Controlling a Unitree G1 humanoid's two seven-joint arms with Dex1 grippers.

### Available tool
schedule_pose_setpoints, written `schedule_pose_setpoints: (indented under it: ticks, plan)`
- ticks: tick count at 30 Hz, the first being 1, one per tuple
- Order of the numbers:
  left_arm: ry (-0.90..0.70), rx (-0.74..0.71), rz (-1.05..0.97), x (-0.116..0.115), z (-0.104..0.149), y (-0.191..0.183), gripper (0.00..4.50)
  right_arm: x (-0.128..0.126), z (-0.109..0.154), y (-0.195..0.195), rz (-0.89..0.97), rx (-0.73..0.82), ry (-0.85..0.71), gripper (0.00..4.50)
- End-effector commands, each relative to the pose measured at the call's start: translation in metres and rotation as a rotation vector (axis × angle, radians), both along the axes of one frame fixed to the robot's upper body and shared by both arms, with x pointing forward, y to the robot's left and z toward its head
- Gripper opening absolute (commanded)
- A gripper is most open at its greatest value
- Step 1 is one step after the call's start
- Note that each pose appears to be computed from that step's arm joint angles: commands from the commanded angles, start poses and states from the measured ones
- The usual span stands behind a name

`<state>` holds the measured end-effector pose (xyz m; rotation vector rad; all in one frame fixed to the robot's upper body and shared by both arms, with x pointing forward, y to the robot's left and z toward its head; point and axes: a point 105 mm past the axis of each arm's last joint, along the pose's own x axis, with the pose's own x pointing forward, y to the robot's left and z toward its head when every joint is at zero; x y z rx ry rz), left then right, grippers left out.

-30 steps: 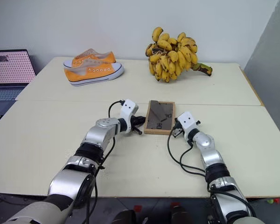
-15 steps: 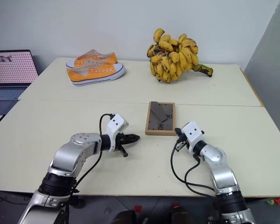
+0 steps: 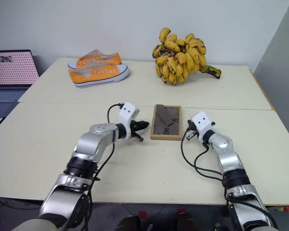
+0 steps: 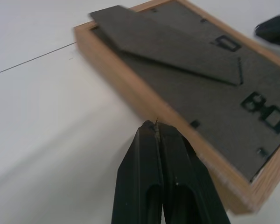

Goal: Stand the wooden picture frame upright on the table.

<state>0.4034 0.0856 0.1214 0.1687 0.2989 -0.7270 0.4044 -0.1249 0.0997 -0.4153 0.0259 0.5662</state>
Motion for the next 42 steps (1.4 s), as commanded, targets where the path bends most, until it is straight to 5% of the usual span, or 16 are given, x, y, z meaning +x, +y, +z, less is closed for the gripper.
schedule_pose_setpoints:
  ticks: [1, 17, 29, 35, 42]
  plan:
    - [-0.045, -0.018, -0.091, -0.007, 0.009, -0.028, 0.06, -0.003, 0.015, 0.021, 0.064, 0.030, -0.065, 0.00]
    - [0.016, 0.006, -0.103, -0.041, 0.009, 0.001, 0.06, -0.044, 0.024, 0.036, 0.133, 0.078, -0.064, 0.00]
    - [0.071, 0.019, -0.104, -0.072, 0.009, 0.016, 0.06, -0.082, 0.002, 0.005, 0.054, 0.097, 0.059, 0.00]
    - [0.119, 0.021, -0.058, -0.073, 0.005, 0.038, 0.06, -0.076, 0.005, -0.019, 0.010, 0.022, 0.028, 0.00]
    - [0.329, -0.192, -0.073, -0.072, 0.018, 0.064, 0.06, -0.061, 0.021, -0.052, -0.009, -0.062, -0.014, 0.00]
